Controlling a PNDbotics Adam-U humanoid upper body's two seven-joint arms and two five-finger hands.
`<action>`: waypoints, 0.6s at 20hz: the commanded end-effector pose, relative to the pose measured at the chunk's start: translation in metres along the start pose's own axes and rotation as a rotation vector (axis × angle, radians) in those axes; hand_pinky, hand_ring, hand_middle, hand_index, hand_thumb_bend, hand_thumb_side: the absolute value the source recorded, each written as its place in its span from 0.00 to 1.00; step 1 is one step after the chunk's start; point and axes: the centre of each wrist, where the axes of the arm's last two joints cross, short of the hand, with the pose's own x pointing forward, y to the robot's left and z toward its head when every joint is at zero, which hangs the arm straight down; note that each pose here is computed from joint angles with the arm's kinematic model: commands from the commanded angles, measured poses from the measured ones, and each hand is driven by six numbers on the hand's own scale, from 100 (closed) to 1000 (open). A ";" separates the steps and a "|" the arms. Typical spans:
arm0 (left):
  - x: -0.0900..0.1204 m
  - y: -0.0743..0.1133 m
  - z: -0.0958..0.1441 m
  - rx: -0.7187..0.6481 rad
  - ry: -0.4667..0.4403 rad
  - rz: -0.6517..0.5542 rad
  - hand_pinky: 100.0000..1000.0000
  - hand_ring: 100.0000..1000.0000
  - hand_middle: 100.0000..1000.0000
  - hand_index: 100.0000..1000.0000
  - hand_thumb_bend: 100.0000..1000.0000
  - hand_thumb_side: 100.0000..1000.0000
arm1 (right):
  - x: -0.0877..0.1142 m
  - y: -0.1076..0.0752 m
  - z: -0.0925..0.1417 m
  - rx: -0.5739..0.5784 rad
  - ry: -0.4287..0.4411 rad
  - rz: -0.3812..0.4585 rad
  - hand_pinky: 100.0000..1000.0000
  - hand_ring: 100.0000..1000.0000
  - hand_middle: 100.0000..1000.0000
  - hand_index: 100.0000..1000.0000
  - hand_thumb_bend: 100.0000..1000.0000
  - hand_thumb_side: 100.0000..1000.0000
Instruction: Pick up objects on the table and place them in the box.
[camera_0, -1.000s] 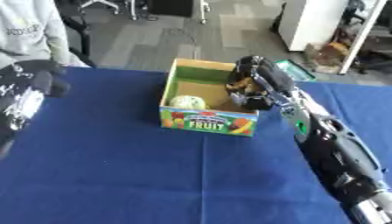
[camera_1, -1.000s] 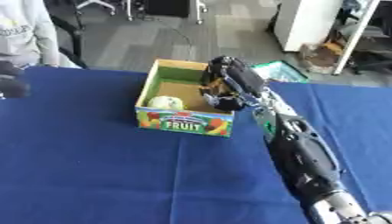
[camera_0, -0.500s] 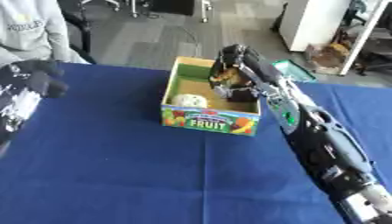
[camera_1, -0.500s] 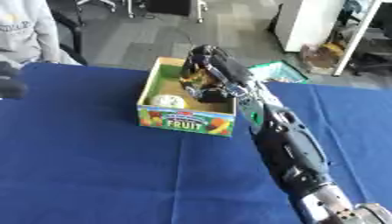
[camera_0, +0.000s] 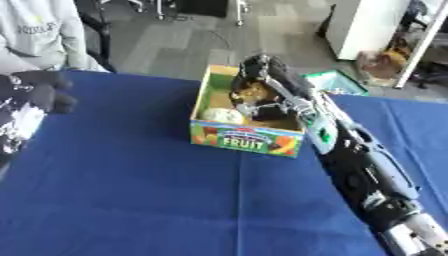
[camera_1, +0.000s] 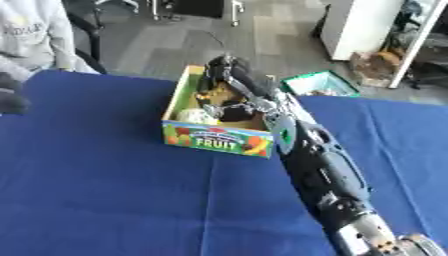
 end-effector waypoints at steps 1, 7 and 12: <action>0.009 0.001 -0.003 -0.009 -0.038 -0.009 0.70 0.64 0.66 0.75 0.10 0.50 | -0.002 -0.014 -0.005 -0.008 -0.005 0.007 0.41 0.10 0.27 0.48 0.00 0.00; 0.009 0.000 -0.004 -0.013 -0.038 -0.017 0.70 0.64 0.66 0.75 0.10 0.51 | -0.007 -0.006 0.014 0.051 0.041 -0.019 0.49 0.18 0.32 0.51 0.00 0.00; 0.009 0.000 -0.003 -0.013 -0.037 -0.019 0.70 0.64 0.66 0.75 0.10 0.51 | -0.010 -0.006 0.019 0.050 0.059 -0.021 0.54 0.33 0.43 0.58 0.00 0.00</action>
